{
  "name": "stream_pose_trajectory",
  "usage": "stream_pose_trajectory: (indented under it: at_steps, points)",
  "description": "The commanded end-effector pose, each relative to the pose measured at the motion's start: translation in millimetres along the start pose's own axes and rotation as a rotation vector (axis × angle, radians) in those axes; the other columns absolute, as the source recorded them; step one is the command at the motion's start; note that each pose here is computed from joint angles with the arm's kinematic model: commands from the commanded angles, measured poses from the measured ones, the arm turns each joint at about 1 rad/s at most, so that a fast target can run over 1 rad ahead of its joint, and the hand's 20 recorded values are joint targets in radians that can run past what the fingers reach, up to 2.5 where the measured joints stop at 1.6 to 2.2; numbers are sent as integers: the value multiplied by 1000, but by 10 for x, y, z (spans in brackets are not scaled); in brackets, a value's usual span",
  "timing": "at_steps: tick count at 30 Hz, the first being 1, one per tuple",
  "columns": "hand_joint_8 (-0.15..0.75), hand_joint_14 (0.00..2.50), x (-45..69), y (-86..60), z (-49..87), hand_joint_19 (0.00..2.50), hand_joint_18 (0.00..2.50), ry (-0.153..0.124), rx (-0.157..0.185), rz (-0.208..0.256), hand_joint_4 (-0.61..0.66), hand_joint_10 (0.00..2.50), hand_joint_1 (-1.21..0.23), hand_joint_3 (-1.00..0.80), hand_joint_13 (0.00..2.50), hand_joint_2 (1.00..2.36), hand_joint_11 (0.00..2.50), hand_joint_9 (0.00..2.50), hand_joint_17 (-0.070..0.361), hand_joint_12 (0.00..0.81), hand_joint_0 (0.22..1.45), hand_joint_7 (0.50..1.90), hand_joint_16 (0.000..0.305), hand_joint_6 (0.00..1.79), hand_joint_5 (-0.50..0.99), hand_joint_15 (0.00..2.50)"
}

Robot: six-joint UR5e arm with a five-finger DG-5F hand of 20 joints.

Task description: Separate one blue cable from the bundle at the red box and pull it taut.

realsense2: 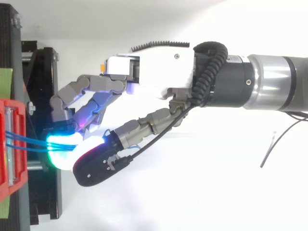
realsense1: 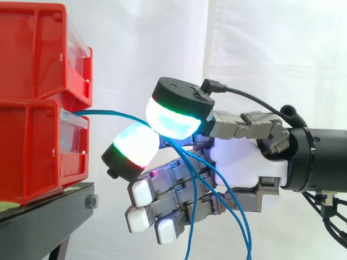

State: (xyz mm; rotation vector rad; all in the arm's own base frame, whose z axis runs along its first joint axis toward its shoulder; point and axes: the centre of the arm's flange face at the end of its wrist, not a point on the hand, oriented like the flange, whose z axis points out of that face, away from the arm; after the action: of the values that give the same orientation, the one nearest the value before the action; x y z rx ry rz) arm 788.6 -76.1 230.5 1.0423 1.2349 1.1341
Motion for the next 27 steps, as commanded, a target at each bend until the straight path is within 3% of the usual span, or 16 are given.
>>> stream_pose_trajectory:
  at_steps: [1,4,13,20,27]
  points:
    - [291,21,2,2,1,727,670,2,-1,-4,137,21,-710,-371,743,1009,752,795,116,362,599,1026,52,846,-198,586]
    - [302,23,3,2,1,730,679,3,-1,-6,141,21,-633,-500,745,1000,759,808,119,370,557,1002,53,848,-193,582]
    - [305,21,2,9,5,737,682,3,-2,-6,131,21,-488,-500,765,1000,752,859,117,367,576,1038,52,828,-170,591]
    - [305,22,-7,14,6,743,691,5,-3,-6,110,21,-627,-239,770,1016,770,866,115,365,590,1088,51,835,-166,598]
    - [300,22,-19,12,5,728,698,3,-2,-6,97,22,-748,-165,757,1018,823,843,118,373,599,1063,52,859,-182,597]
